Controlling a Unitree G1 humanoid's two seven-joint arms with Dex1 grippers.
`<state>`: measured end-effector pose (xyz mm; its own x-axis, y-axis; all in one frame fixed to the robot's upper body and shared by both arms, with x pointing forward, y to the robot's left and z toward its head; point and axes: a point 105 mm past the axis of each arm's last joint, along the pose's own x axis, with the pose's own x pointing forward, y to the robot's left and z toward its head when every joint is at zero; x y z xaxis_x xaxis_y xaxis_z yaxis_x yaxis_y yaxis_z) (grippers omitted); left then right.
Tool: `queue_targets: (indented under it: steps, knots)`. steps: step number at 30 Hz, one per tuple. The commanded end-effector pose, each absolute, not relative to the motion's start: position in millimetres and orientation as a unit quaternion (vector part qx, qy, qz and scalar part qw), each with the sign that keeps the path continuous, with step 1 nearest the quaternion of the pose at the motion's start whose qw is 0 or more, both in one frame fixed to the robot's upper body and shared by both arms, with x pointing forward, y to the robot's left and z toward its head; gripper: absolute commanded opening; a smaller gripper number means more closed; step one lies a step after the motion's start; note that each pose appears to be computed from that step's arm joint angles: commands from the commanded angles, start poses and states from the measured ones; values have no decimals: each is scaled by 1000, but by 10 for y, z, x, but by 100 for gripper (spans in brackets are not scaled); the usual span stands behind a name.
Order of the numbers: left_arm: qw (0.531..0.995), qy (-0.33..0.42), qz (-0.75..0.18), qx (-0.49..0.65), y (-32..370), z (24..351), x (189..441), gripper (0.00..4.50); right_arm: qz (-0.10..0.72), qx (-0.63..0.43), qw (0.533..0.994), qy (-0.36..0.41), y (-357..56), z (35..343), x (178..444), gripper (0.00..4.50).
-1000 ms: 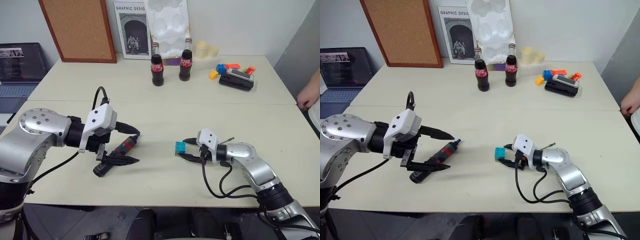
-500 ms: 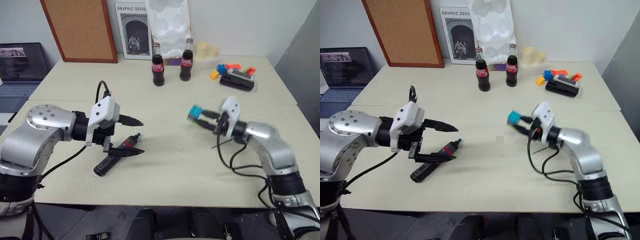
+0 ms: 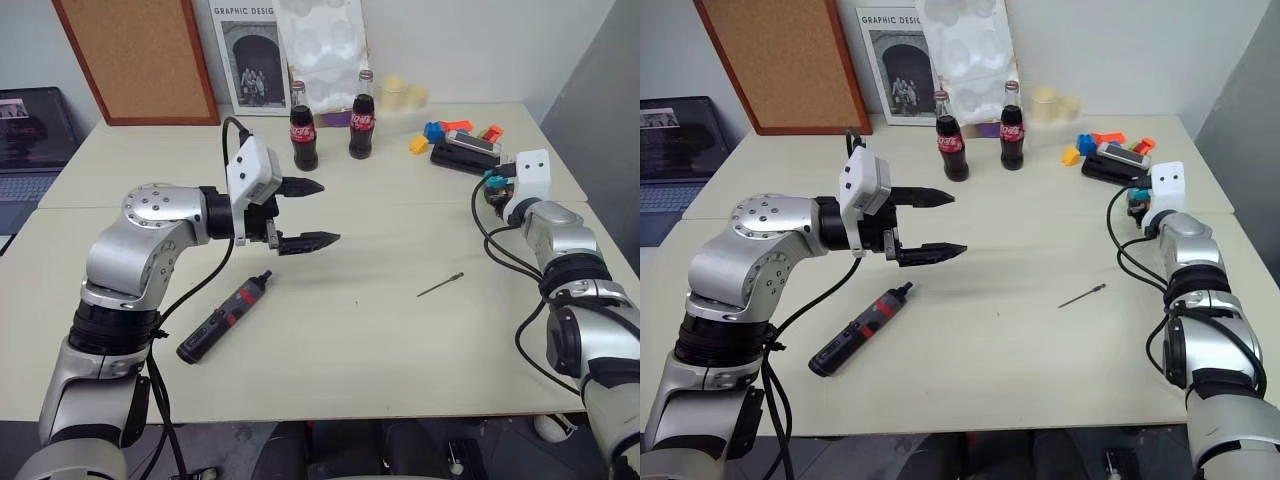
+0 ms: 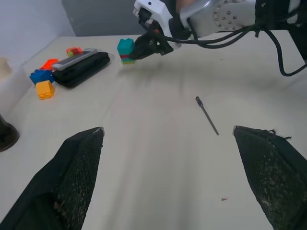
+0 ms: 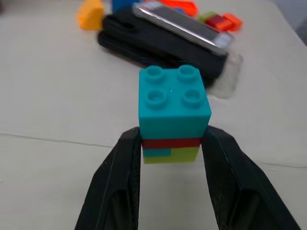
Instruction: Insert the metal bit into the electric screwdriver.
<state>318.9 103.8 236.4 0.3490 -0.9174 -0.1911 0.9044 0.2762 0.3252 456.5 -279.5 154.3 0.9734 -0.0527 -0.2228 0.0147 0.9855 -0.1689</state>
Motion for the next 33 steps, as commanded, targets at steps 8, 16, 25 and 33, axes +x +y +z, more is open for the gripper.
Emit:
queue_targets:
  steps: [8, 16, 25, 33]
  knots:
    - [804, -28, -560, 198, 1071, 2413, 3140, 450, -34, -13, 992, 120, -2887, 1472, 4535, 234]
    - [810, -26, -549, 204, 1151, 2451, 3193, 450, -19, -25, 995, 95, -3008, 1667, 4499, 416]
    - [849, 24, -484, 210, 1586, 2484, 3200, 450, 212, -71, 974, -34, -2290, 2328, 3906, 446]
    - [889, 171, -361, 223, 2045, 1978, 2997, 450, 527, -159, 835, 23, -1081, 1914, 2859, 446]
